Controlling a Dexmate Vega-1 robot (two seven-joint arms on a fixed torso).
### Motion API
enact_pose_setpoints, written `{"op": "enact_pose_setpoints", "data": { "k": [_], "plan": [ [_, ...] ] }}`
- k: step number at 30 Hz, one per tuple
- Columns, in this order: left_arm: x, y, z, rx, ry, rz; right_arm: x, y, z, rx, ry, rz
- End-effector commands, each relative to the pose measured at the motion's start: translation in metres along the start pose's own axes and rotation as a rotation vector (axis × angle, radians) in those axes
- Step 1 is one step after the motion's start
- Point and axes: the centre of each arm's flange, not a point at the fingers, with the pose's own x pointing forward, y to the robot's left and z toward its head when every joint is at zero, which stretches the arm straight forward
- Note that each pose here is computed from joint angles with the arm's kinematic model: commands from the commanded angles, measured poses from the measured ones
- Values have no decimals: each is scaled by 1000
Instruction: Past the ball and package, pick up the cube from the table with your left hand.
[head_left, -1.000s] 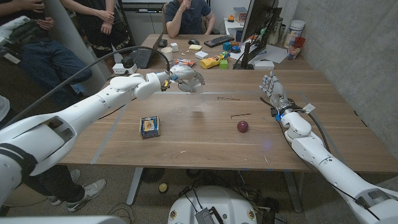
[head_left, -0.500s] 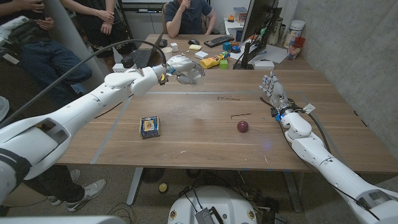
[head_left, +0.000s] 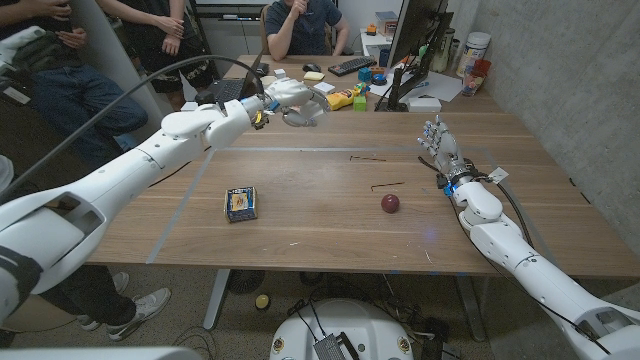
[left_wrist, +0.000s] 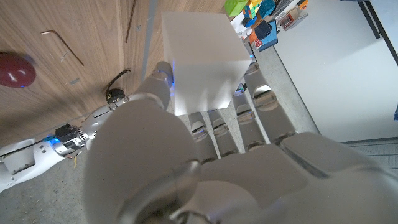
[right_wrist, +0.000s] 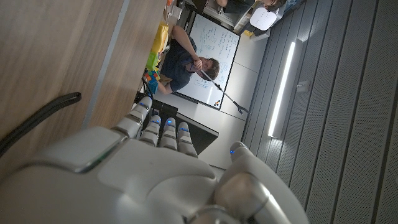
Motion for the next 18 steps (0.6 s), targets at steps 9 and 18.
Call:
{"op": "enact_pose_setpoints", "data": {
  "k": [9,18],
  "plan": [
    [-6,33,-1,66,9,73,0,2,0,3,-3,6],
    [-8,45,-6,82,22,105,1,2,0,2,-4,6]
  ]
}}
